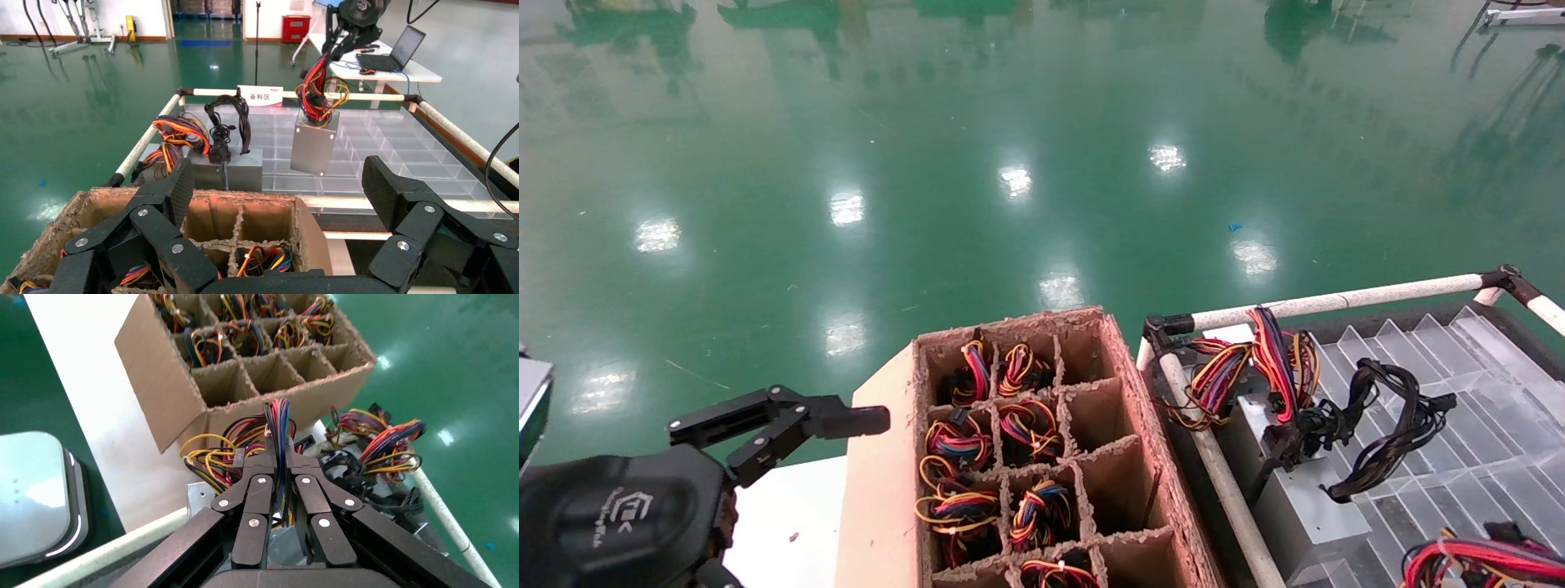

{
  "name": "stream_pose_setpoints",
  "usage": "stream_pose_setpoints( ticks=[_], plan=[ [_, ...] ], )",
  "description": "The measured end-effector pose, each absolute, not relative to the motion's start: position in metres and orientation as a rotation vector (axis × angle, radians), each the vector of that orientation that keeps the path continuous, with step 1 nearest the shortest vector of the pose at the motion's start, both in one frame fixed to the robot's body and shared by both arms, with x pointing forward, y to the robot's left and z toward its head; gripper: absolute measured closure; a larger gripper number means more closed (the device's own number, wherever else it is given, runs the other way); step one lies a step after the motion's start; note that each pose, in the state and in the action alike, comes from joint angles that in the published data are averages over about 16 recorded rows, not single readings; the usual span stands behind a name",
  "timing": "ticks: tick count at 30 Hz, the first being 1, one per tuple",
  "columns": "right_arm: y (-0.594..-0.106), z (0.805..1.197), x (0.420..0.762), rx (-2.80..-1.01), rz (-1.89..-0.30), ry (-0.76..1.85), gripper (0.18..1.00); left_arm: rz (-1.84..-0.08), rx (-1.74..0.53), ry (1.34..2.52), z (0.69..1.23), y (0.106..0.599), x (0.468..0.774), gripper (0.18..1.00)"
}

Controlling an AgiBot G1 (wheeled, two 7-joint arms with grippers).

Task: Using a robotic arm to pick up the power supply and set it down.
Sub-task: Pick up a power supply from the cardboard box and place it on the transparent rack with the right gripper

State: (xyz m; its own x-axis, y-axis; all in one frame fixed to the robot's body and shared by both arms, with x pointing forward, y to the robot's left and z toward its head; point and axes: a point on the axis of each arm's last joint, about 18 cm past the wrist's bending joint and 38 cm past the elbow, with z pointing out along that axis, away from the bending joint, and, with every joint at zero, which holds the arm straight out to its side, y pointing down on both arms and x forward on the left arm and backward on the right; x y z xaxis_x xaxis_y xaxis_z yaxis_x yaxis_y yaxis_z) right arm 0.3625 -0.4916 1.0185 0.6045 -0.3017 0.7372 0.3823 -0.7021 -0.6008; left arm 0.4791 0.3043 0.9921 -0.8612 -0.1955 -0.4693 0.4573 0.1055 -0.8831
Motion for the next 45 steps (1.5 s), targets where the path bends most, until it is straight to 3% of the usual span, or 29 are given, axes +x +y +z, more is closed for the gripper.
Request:
stream_pose_setpoints(
  ticks=[29,45],
  plan=[
    [-0.473,0.987,0.424,-2.157,-1.056,-0.066,0.983,-1.806,0.254,1.913,0.992,0.304,0.479,0.184],
    [-0.484,0.975,0.440,-2.185,-1.031,-0.006,0.983,-1.806,0.254,1.913,0.992,0.304,0.479,0.184]
  ],
)
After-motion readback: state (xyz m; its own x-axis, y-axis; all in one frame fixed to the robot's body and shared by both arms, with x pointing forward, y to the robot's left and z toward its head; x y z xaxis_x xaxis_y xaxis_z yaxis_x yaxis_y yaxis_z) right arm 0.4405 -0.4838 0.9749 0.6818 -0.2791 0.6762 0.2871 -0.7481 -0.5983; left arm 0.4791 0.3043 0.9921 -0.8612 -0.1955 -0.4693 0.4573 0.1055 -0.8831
